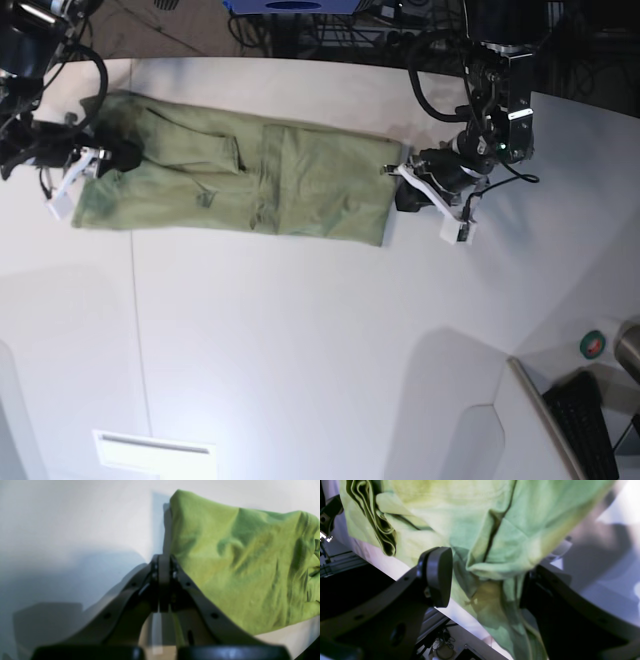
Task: Layout the t-shirt on the table in an organized manner, then fold the t-shirt properly
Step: 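Grasp the strip end with the right gripper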
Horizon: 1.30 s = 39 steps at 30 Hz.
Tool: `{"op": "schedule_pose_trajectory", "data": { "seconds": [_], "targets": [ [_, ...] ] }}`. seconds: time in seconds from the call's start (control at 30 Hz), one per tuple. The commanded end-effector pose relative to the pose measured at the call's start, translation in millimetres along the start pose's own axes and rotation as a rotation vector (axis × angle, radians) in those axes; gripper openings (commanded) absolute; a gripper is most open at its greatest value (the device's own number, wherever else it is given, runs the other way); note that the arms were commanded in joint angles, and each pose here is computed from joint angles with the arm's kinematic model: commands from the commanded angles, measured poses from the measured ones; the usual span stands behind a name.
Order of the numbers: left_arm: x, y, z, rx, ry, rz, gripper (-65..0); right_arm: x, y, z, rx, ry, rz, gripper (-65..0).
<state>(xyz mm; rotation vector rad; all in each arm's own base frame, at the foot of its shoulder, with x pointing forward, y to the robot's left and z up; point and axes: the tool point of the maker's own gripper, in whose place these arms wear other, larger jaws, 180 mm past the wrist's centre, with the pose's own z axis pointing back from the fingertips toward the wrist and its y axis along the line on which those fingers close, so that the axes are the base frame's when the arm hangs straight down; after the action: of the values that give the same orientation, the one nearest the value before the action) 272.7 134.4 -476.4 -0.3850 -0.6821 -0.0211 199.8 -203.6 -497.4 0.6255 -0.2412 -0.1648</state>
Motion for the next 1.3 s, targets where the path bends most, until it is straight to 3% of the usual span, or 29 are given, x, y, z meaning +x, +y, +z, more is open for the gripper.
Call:
{"op": "schedule_pose_trajectory", "data": {
  "seconds": [0.0, 0.33, 0.6, 0.7, 0.93, 1.1, 1.27],
  "targets": [
    [13, -2, 2, -0.012, -0.043, -0.007, -65.0, -3, -8, 2, -0.037, 0.022, 0.005, -31.7],
    [10, -4, 1, -0.017, -0.038, -0.005, -65.0, 16, -6, 5, -0.043, -0.029, 0.026, -65.0],
    [3, -34, -10, -0.086, -0.003, -0.057, -65.0, 37, -10, 18, -0.098, -0.04, 0.03, -65.0],
    [5, -39, -12, -0.093, -0.008, -0.05, -65.0, 51, 4, 28, -0.149, -0.069, 0.105, -65.0],
    [4, -54, -22, -0.121, -0.005, -0.017, -65.0, 70, 57, 41, -0.227, -0.142, 0.182, -65.0],
    [0, -59, -39, -0.138, 0.028, 0.014, -65.0, 64, 105, 34, -0.196, -0.151, 0.267, -65.0],
    [2, -89, -47, -0.202, 0.048, -0.05, -65.0, 54, 136, 16, -0.151, -0.115, 0.301, -65.0]
  ]
}}
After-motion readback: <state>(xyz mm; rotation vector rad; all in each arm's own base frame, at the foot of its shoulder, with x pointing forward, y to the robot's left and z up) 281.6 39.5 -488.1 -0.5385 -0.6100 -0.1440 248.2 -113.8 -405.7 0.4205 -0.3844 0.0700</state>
